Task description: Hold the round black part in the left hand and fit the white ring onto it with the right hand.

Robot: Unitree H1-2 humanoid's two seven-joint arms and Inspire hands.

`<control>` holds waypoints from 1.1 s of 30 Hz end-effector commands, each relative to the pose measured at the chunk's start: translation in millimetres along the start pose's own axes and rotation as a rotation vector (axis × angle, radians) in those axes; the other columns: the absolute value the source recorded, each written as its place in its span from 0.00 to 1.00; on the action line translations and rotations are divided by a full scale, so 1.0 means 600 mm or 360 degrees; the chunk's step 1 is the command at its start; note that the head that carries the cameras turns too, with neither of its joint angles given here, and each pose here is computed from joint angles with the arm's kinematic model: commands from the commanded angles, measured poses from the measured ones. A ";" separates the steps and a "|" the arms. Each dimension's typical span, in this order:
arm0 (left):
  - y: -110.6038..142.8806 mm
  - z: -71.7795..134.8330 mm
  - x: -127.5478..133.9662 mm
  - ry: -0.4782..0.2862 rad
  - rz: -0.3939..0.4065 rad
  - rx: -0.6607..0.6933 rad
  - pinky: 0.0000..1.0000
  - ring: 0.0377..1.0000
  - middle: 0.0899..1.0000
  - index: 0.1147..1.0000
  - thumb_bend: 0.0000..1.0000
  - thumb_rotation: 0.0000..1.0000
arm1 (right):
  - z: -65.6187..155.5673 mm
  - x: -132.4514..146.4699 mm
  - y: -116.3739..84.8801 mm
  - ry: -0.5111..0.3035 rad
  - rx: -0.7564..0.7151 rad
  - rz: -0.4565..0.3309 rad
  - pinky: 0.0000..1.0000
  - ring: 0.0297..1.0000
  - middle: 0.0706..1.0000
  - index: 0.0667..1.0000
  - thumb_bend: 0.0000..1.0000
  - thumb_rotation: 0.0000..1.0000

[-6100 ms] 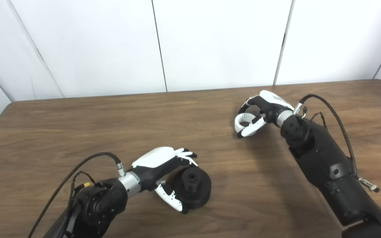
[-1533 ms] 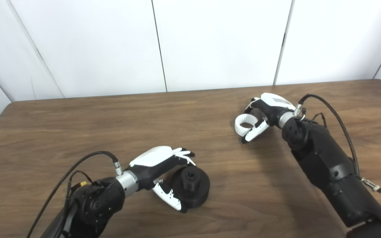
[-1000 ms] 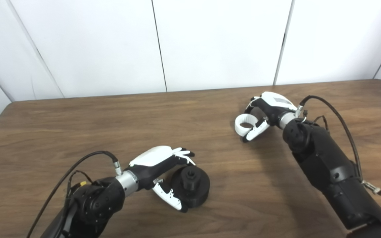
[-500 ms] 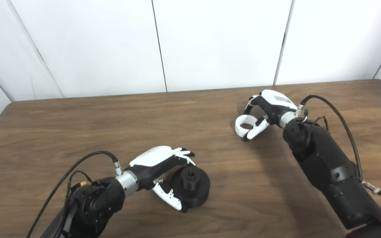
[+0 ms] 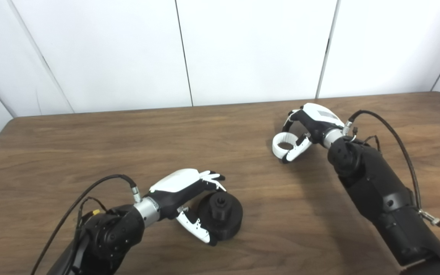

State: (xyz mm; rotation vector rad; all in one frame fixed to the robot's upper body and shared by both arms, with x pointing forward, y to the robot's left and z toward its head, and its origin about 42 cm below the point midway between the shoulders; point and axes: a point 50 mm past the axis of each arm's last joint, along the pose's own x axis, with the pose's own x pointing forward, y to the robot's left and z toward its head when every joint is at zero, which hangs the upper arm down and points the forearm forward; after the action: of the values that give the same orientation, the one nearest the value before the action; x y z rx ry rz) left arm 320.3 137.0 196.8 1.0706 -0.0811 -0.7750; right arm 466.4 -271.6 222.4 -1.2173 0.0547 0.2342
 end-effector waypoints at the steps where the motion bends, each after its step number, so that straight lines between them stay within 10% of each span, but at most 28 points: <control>1: 0.029 0.016 -0.002 -0.0072 0.0096 0.0063 0.94 1.00 0.96 0.66 0.92 0.29 | 0.021 0.004 -0.043 -0.0106 -0.0005 -0.0133 0.96 1.00 0.90 0.54 0.89 0.16; 15: 0.028 0.015 0.002 -0.0074 0.0107 0.0050 0.96 1.00 0.96 0.65 0.93 0.27 | 0.035 -0.005 -0.072 -0.0157 -0.0006 -0.0144 0.92 1.00 0.90 0.54 0.87 0.18; 17: 0.028 0.015 0.003 -0.0072 0.0108 0.0049 0.96 1.00 0.96 0.65 0.93 0.26 | 0.038 -0.007 -0.078 -0.0162 -0.0015 -0.0145 0.93 1.00 0.89 0.47 0.57 0.15; 19: 0.028 0.015 0.003 -0.0074 0.0110 0.0047 0.96 1.00 0.95 0.65 0.93 0.26 | 0.044 -0.011 -0.084 -0.0174 -0.0021 -0.0145 0.93 1.00 0.89 0.46 0.54 0.15; 33: 0.031 0.012 0.007 -0.0053 0.0101 0.0051 0.95 1.00 0.96 0.66 0.92 0.26 | 0.102 -0.061 -0.124 -0.0402 -0.0057 -0.0173 0.89 0.99 0.87 0.45 0.53 0.15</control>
State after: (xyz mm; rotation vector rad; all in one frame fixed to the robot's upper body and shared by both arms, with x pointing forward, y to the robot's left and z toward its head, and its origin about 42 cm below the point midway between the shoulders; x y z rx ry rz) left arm 320.6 135.4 197.0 1.0668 -0.0830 -0.7743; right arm 440.5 -242.3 284.2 -1.2036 -0.1457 0.3411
